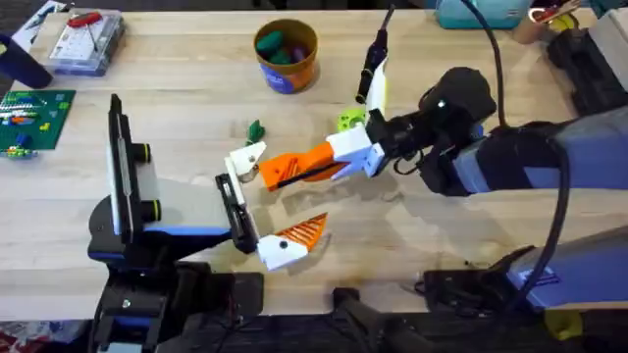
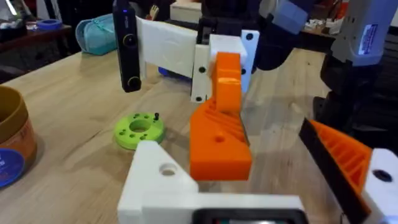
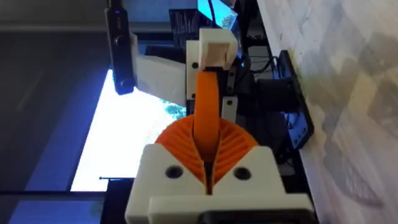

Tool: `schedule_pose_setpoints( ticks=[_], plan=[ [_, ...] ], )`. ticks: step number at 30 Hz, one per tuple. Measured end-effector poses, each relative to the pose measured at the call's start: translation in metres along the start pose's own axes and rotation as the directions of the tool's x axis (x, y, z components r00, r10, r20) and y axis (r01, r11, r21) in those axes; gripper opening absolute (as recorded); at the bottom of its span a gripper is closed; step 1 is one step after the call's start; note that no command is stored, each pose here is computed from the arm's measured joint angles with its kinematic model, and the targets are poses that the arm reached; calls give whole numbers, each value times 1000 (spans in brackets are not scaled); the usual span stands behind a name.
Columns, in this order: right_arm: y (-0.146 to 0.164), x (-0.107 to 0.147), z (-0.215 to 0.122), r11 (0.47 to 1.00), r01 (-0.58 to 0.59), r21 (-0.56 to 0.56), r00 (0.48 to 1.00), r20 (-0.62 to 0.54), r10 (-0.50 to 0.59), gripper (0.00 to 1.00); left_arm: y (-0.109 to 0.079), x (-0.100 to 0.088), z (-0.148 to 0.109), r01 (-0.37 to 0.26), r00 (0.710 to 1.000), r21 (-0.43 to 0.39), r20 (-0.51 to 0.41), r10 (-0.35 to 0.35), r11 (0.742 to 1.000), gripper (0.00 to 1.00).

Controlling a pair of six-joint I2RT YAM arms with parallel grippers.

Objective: Pick up the gripper from the table and insert it into the empty holder that is missing its gripper. Then pick up a screw, insert it into the mounting hole, and use the screwdriver to tighten it. Finally, clean up the table by picking up the vegetable and placing it into the bucket.

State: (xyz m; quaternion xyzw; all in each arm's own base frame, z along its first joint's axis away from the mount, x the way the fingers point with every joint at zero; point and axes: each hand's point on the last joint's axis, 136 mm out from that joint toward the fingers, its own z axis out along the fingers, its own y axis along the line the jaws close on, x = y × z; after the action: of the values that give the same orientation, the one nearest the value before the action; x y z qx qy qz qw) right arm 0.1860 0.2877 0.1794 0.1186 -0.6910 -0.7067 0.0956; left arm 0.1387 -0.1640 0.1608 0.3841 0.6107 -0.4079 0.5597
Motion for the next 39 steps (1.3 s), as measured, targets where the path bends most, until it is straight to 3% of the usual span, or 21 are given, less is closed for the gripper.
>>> schedule_pose_setpoints(
  ticks=[9,21,39],
  plan=[
    [0,-2,0,1000,1,0,1000,11,-1,16,0,0,0,0,1000,0,0,0,1000,986],
    [-14,-3,0,995,-98,20,995,16,98,16,0,0,0,0,1000,0,0,0,1000,986],
    [-14,-7,0,997,-72,20,997,38,71,16,0,0,0,0,1000,0,0,0,1000,987]
  ],
)
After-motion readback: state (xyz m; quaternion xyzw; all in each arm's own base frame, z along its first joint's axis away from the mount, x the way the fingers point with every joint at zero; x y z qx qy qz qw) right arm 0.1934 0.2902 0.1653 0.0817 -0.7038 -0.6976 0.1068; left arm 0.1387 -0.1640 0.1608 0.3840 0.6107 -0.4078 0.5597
